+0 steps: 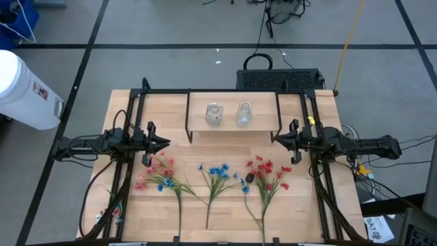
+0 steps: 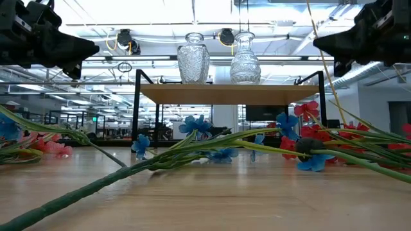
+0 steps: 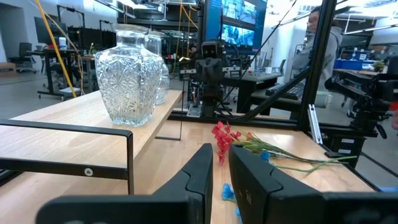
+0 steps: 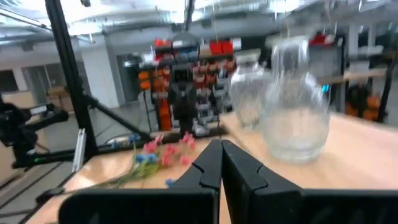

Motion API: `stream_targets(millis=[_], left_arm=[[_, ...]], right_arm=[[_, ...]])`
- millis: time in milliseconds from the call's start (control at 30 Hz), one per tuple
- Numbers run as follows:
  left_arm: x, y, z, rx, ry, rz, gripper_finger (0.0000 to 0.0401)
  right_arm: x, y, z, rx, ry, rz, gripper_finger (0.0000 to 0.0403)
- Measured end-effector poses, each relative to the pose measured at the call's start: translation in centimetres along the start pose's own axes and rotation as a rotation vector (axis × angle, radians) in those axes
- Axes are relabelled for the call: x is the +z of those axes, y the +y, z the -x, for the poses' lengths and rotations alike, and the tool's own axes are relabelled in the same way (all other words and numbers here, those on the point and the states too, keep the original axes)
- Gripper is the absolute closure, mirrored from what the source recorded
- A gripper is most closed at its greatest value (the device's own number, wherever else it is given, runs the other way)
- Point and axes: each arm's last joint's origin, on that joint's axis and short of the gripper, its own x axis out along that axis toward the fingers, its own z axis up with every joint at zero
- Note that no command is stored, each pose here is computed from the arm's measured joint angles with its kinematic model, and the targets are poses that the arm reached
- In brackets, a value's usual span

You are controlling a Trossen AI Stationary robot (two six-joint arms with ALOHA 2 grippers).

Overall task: Pick and place flowers into a vace then onto a shelf
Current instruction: Put the red flowers into the right transparent vase on the shelf

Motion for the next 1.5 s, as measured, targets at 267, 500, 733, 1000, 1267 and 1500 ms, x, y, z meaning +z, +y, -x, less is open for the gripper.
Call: stream_targets(millis=[267, 500, 733, 1000, 1267, 1500], left_arm=[[0.0, 0.0, 0.0, 0.0, 0.001, 0.0, 0.0343], [0.0, 0.0, 0.0, 0.0, 0.0, 0.0, 0.0343], [0.0, 0.0, 0.0, 0.0, 0.0, 0.0, 0.0343], [0.0, 0.0, 0.0, 0.0, 0.001, 0.0, 0.0343], [0.0, 0.0, 0.0, 0.0, 0.0, 0.0, 0.0343], [0.0, 0.0, 0.0, 0.0, 0.0, 0.0, 0.0343]], right_arm=[[-1.0, -0.3, -0.5, -0.085, 0.087, -0.175, 0.0402], [-2.0, -0.6, -1.2, -0.206, 0.153, -0.226, 0.0342], [-1.2, -0.1, -2.4, -0.097, 0.076, -0.236, 0.0231], [1.9, 0.6, -2.7, 0.069, -0.245, -0.24, 0.0163], [0.9, 1.9, -3.5, 0.152, -0.043, -0.242, 0.018], [2.7, 5.2, -6.1, 0.1, 0.117, -0.177, 0.0194]])
